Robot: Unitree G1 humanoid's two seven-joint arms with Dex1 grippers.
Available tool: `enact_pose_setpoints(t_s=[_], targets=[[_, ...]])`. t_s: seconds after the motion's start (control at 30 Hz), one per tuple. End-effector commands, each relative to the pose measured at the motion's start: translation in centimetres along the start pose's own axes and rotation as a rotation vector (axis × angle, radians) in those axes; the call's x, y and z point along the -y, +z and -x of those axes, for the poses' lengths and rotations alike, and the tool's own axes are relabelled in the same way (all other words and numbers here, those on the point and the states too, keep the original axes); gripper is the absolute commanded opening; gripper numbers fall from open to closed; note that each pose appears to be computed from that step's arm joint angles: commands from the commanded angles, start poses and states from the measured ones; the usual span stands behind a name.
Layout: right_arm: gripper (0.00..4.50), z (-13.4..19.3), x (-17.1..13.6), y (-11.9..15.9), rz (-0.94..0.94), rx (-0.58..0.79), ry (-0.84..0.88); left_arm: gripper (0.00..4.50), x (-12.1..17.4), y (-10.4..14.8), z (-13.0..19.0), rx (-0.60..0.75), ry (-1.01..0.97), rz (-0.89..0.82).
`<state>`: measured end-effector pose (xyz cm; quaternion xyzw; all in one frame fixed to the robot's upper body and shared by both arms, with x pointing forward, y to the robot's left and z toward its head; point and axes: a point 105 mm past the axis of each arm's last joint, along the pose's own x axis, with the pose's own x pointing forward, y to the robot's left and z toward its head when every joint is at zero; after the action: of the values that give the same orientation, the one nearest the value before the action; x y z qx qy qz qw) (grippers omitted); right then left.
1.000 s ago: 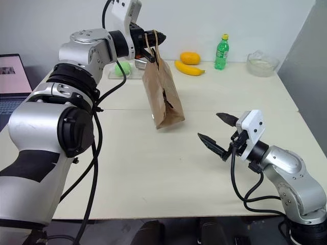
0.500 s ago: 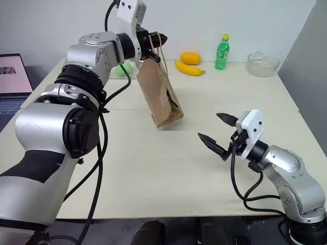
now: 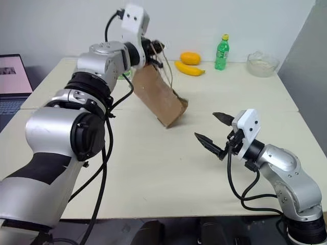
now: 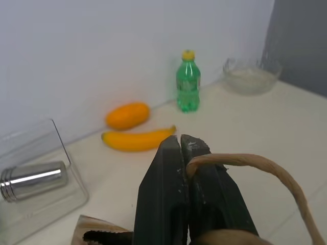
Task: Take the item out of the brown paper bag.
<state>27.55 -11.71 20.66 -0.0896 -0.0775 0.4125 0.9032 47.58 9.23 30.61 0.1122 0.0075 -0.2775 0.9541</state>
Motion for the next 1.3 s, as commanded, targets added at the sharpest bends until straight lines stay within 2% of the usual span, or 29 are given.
enact_pose_setpoints(t_s=[0.03, 0.17, 0.27, 0.47, 0.93, 1.3], targets=[[4.5, -0.1, -0.6, 1.0, 0.033, 0.038, 0.003, 0.02, -0.9, 0.1, 1.3, -0.031, -0.063, -0.121], [4.5, -0.1, -0.8, 0.9, 0.025, 0.038, 0.005, 0.02, -2.0, -1.9, 2.9, -0.118, -0.13, -0.176], [4.5, -0.1, -0.9, 0.9, 0.02, 0.038, 0.011, 0.02, -3.2, -2.4, 4.1, -0.15, -0.134, -0.197], [4.5, -0.3, -0.7, 0.7, 0.019, 0.037, 0.018, 0.02, -4.8, -0.9, 5.3, -0.12, -0.087, -0.165], [4.5, -1.0, 0.0, 1.1, 0.011, 0.051, -0.011, 0.02, -3.9, 2.1, 4.9, -0.028, -0.098, -0.016], [4.5, -1.2, 0.1, 0.9, 0.008, 0.04, -0.018, 0.02, -3.8, 0.7, 5.3, -0.091, -0.124, 0.034]])
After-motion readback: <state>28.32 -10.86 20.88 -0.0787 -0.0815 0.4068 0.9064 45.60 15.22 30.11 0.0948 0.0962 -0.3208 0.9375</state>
